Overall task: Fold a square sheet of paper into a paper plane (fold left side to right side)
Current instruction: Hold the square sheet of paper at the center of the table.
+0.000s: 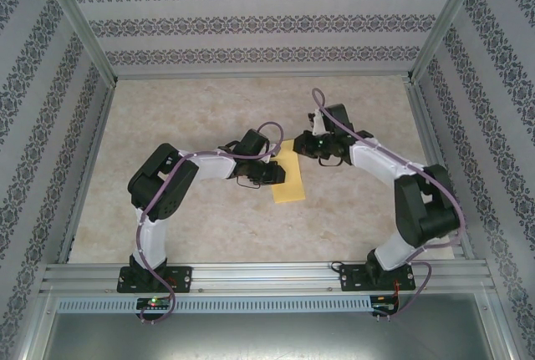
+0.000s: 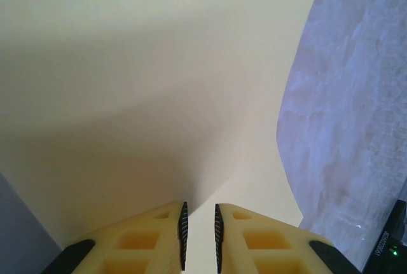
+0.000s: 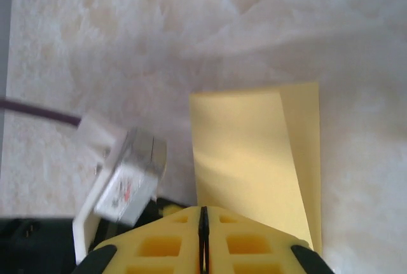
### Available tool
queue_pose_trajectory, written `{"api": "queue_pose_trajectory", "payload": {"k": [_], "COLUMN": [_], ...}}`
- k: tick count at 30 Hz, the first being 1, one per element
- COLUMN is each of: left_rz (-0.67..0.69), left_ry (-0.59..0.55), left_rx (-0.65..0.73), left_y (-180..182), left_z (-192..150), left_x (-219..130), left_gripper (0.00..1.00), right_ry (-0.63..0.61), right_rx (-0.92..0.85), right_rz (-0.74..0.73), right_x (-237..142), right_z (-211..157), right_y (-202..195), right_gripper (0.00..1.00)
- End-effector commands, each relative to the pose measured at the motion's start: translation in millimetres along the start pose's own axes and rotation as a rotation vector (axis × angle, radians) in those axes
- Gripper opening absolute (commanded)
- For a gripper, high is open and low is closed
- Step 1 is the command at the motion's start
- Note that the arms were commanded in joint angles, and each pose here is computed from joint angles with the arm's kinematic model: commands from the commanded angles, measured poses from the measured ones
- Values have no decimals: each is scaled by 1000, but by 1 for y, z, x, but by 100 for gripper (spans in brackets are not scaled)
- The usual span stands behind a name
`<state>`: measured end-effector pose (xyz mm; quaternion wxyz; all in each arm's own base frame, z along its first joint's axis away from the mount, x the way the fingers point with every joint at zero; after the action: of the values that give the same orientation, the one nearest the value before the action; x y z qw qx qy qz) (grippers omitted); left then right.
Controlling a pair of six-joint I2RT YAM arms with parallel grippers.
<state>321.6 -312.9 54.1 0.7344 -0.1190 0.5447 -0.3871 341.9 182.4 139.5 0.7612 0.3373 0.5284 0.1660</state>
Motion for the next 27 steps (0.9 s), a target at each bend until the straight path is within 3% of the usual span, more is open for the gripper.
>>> {"api": "queue_pose_trajectory", "payload": {"k": [1, 8, 18, 27], "left_rz": [47, 60, 53, 66], "left_ry": [60, 54, 3, -52], "left_rx": [2, 12, 38, 16], "left_y": [4, 2, -10, 10], "left_z": [-13, -9, 19, 34], "left_x": [6, 1, -16, -16], "left_gripper": [23, 23, 27, 28], "right_ry": [109, 209, 289, 295], "right_rx": [28, 61, 77, 67], "right_rz": [-69, -164, -315, -359], "right_x": [3, 21, 35, 34], "right_z": [-42, -84, -98, -99], "right_y": [-25, -57, -90, -97], "right_gripper": [8, 5, 5, 5]}}
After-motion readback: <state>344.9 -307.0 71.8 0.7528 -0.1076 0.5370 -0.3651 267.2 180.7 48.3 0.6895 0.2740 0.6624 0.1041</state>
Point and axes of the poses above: each hand's point on the last joint's axis, 136 mm out from that joint toward the fingers, its own x axis out along the fingers, its own y axis along the line the jaws close on, z = x × y, the point moved 4 cm from there along -x, back along the fingers, and after that the axes turned 13 degrees about x, right-handed, at the moved point
